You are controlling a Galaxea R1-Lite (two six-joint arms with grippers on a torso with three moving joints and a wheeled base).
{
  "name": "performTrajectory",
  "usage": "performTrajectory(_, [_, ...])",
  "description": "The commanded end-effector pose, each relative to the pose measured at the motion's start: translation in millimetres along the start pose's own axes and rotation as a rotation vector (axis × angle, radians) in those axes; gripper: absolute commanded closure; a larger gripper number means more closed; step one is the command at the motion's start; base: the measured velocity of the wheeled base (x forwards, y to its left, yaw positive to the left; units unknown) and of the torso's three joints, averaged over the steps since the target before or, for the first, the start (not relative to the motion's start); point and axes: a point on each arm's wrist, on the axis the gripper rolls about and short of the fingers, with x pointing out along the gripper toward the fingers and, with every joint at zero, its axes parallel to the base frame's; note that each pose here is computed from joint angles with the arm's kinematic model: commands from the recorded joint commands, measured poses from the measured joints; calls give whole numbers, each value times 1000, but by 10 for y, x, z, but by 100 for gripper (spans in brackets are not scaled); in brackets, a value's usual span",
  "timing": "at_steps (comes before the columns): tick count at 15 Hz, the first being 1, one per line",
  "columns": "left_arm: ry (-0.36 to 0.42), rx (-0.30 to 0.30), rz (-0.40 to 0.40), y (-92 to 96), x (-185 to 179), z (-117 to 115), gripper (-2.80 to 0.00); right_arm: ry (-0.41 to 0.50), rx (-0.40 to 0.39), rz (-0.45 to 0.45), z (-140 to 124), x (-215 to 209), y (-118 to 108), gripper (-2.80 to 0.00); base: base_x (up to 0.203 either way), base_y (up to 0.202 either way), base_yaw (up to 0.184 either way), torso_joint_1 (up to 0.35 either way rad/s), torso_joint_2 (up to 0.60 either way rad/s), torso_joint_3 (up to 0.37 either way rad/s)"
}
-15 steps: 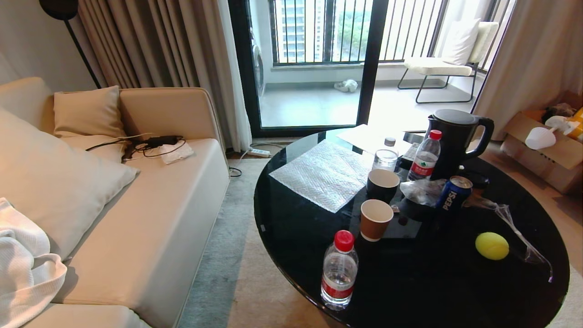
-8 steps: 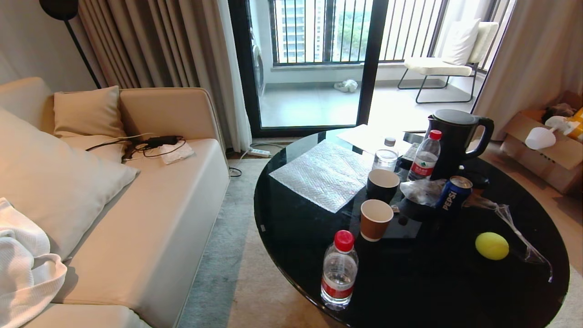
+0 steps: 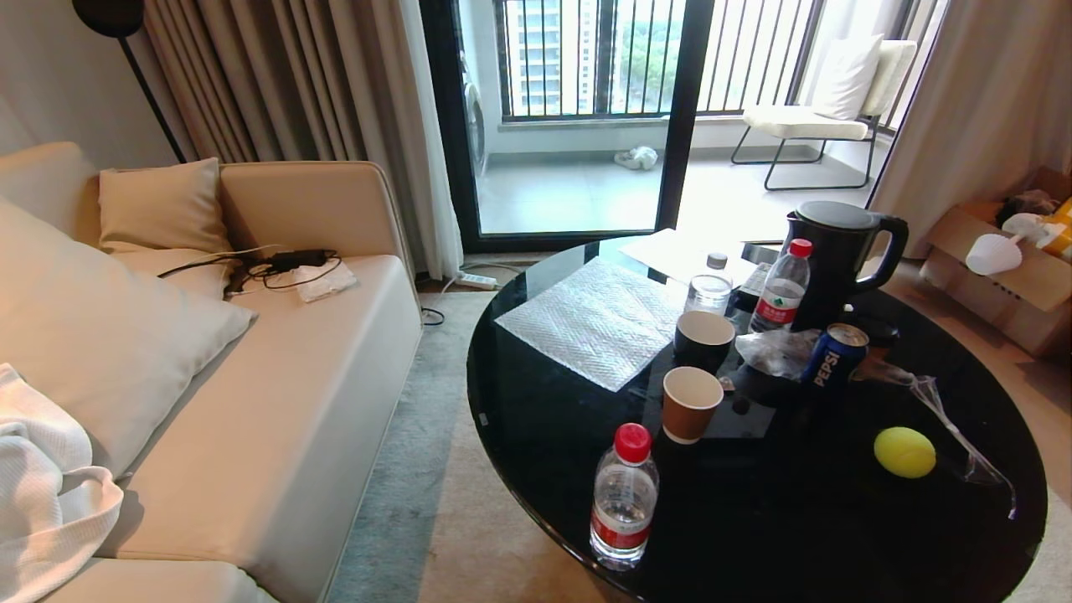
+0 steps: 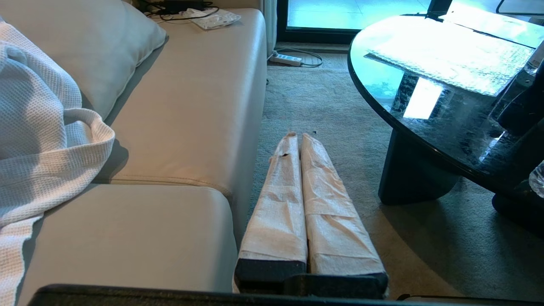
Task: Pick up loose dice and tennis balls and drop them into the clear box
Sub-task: Put the toys in the box
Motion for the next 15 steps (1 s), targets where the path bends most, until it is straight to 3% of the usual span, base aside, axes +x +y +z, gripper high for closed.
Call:
performTrajectory(1, [2, -1, 1, 0, 1, -5, 0, 0, -2, 0, 0, 0, 0, 0, 0, 0, 0, 0, 0, 0])
performTrajectory(15, [2, -1, 1, 0, 1, -5, 0, 1, -1, 1, -1, 0, 0, 0, 0, 0, 0, 0, 0, 0])
